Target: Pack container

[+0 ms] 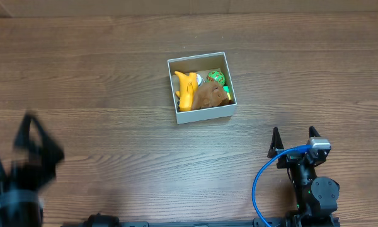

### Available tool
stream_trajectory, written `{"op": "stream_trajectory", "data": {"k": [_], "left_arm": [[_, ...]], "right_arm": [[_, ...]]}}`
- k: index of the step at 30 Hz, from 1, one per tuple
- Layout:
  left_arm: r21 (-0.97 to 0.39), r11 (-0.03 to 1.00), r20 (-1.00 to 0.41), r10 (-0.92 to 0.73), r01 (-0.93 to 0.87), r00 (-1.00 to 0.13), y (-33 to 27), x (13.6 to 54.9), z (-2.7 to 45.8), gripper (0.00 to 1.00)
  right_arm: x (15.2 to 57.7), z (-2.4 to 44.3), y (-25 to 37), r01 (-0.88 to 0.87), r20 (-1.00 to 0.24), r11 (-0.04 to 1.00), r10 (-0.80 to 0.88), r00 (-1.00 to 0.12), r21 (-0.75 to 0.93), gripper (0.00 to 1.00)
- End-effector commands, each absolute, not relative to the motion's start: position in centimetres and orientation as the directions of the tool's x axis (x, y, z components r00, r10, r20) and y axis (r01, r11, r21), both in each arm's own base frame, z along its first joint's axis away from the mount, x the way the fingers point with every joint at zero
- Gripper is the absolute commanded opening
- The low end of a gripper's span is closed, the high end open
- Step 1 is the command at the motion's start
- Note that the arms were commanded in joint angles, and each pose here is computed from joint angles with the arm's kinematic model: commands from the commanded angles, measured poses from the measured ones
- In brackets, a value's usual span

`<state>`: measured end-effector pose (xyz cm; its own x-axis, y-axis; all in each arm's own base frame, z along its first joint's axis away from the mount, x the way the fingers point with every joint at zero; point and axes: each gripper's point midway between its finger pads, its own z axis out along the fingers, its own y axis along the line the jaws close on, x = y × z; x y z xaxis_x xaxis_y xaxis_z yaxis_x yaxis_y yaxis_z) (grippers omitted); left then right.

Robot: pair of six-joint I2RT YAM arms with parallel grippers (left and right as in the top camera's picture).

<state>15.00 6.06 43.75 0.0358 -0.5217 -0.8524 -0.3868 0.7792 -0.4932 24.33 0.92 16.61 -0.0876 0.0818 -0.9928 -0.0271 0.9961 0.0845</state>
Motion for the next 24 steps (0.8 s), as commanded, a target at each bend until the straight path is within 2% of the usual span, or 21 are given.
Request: {"op": "stream_trajectory", "data": {"k": [1,6,12,17,24], "left_arm": [[-0.508,0.763,-0.844,-0.535,-0.4,0.051,6.3,14.6,37.2,1.0],[-0.531,0.755,-0.836,-0.542,-0.384,0.091,6.2,17.7,29.7,1.0],[-0.498,0.802,-0.854,-0.52,-0.329,0.027,4.7,22.2,23.1,1.0],[-0.41,0.884,-0.908,-0.419,-0.223,0.004,3.1,24.1,20.9,1.0],[-0.343,0.922,-0.936,-0.352,-0.18,-0.018,2.4,23.8,18.9,1.0]], "right_arm": [[24.3,16.8,0.6,-0.012,-0.993,0.996,0.089,-0.072,0.09,1.0],[24.3,16.8,0.6,-0.012,-0.993,0.996,0.089,-0.072,0.09,1.0],[24.3,16.8,0.6,-0.012,-0.993,0.996,0.089,-0.072,0.09,1.0],[24.3,16.8,0.6,-0.012,-0.993,0.996,0.089,-0.072,0.09,1.0],[24.3,16.8,0.6,-0.012,-0.993,0.996,0.089,-0.072,0.09,1.0]]}}
